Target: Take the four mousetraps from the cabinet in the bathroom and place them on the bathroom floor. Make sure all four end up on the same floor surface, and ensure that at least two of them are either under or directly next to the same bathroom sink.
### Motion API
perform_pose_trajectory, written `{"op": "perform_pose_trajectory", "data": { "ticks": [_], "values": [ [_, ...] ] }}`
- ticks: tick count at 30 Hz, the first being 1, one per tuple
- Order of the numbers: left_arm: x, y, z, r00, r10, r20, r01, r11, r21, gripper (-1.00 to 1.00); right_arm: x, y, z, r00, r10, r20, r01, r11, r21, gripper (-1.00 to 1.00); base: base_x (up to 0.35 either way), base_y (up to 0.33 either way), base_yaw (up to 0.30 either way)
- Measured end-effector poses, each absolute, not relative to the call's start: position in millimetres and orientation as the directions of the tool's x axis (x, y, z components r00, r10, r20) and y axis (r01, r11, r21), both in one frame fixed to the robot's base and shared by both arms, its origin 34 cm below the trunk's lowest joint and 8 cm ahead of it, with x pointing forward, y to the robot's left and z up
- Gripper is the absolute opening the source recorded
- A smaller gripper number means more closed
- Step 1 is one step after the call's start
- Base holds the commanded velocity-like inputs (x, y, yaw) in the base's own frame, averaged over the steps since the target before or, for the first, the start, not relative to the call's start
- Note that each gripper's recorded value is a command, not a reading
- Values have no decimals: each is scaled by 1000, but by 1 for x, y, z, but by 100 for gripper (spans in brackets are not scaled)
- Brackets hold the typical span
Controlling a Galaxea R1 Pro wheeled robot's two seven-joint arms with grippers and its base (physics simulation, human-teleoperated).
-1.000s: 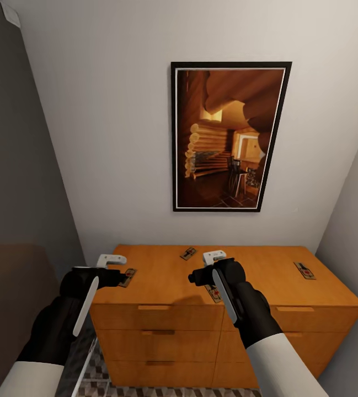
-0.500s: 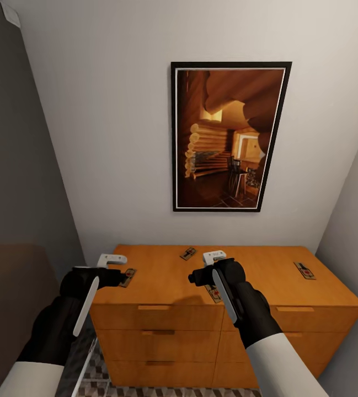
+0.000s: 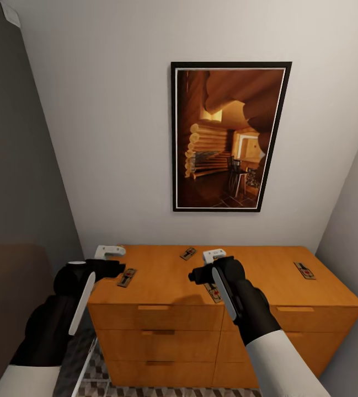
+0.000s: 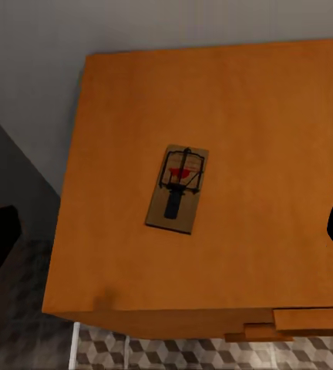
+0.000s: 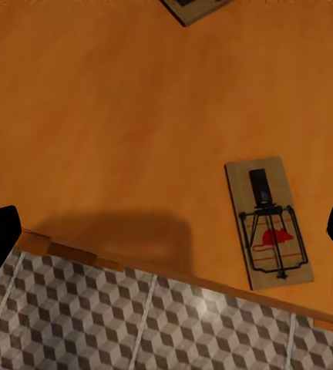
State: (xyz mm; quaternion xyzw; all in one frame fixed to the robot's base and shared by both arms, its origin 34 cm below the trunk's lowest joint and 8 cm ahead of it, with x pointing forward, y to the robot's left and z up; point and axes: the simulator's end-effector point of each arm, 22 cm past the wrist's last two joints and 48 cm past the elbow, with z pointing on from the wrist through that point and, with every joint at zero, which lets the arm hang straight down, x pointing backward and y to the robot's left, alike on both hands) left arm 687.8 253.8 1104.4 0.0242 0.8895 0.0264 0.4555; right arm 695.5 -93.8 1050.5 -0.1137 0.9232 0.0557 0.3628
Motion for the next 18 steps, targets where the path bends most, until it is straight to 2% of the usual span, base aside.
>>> {"op": "perform_pose_trajectory", "data": {
  "ticks": [18],
  "values": [
    [689, 261, 1138, -519, 69, -852, 7, 997, 76, 100, 705, -98, 1049, -724, -182, -665, -242, 970, -2, 100, 0, 0, 0]
  ]
}}
